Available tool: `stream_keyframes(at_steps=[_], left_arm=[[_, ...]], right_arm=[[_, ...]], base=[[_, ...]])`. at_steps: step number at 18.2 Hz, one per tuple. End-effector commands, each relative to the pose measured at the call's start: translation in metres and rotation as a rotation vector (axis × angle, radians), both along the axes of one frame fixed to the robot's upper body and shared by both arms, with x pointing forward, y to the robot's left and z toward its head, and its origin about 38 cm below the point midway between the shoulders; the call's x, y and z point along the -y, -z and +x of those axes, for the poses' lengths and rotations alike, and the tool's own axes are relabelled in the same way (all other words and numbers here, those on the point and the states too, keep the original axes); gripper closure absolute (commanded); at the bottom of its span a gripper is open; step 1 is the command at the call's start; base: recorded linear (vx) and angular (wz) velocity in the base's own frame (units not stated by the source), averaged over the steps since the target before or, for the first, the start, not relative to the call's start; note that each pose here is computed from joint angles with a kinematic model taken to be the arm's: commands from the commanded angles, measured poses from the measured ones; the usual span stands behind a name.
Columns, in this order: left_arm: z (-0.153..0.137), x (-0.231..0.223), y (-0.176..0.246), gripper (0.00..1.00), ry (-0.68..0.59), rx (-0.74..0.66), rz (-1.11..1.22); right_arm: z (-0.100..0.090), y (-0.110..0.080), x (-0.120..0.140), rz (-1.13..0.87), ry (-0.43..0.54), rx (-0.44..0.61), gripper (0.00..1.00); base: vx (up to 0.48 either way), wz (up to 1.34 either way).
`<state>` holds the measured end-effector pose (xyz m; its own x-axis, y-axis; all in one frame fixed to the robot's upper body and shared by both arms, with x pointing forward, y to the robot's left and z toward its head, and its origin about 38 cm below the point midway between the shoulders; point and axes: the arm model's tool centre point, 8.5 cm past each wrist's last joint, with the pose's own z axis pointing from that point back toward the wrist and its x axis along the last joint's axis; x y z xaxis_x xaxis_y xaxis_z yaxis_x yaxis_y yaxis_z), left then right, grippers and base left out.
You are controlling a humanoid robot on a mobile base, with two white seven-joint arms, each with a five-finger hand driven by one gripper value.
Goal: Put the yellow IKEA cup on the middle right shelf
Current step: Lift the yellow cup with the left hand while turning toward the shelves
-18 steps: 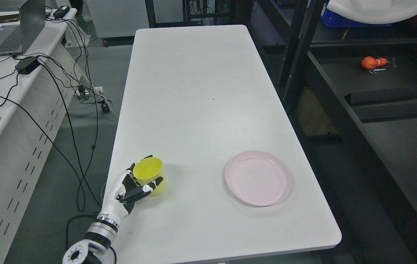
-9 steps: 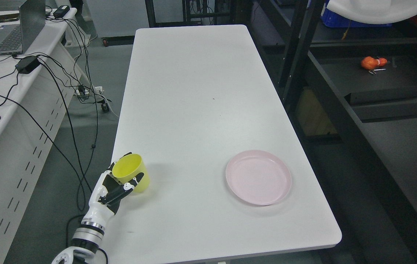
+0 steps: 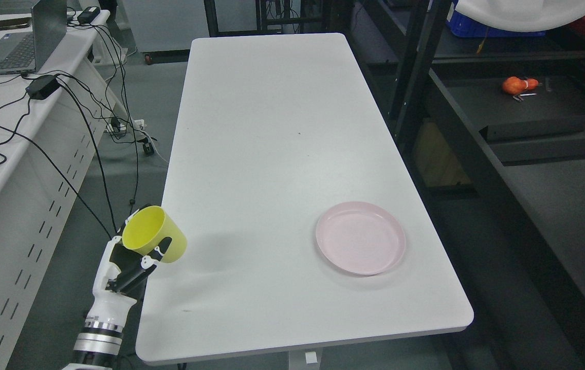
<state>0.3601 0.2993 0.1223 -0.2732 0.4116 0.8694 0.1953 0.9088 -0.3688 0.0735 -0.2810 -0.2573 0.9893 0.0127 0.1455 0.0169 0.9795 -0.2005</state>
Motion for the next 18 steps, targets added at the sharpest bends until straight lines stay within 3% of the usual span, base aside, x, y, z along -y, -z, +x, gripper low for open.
stream_keyframes(at_steps=[1, 18], left_arm=[[-0.016, -0.010, -0.026, 0.98, -0.017, 0.085, 0.021], [-0.015, 0.011, -0.020, 0.98, 0.039, 0.067, 0.018]], right_arm=[[-0.009, 0.000, 0.010, -0.012, 0.008, -0.014, 0.01], [-0.009, 0.000, 0.010, -0.012, 0.008, -0.014, 0.01]], base=[[-0.089, -0.02], [-0.190, 0.11]])
